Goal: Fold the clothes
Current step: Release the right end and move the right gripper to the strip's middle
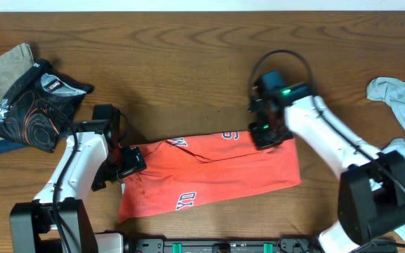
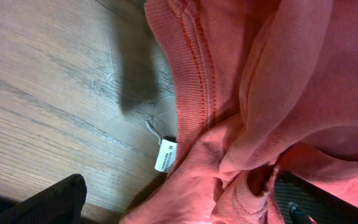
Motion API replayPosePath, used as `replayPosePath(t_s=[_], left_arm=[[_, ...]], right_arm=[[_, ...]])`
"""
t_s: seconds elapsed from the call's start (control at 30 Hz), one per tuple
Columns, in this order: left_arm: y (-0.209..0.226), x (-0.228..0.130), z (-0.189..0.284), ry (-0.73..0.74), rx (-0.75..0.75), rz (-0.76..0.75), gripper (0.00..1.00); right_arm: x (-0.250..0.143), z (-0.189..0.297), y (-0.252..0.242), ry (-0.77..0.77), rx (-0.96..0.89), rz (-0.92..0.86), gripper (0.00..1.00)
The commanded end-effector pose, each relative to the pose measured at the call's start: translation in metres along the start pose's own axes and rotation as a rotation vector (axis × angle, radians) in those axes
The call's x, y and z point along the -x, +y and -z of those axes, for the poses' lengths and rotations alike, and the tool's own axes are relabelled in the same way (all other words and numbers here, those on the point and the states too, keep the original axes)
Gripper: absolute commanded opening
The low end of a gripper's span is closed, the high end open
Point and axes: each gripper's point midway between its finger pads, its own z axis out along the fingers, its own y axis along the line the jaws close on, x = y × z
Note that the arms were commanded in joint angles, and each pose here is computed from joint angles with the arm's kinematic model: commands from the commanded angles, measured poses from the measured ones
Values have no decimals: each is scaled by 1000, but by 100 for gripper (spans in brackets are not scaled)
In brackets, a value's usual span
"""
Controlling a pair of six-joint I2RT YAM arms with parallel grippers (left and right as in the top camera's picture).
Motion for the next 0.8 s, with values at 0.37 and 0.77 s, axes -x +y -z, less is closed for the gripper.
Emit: replayPosePath(t_s=[0.37, 0.77], left_arm=[[-1, 4, 4, -14, -9, 14, 98], [-1, 4, 4, -14, -9, 14, 98]], right_arm=[[-2, -5, 69, -36, 56, 68, 13], [-9, -5, 84, -19, 92, 99, 22]])
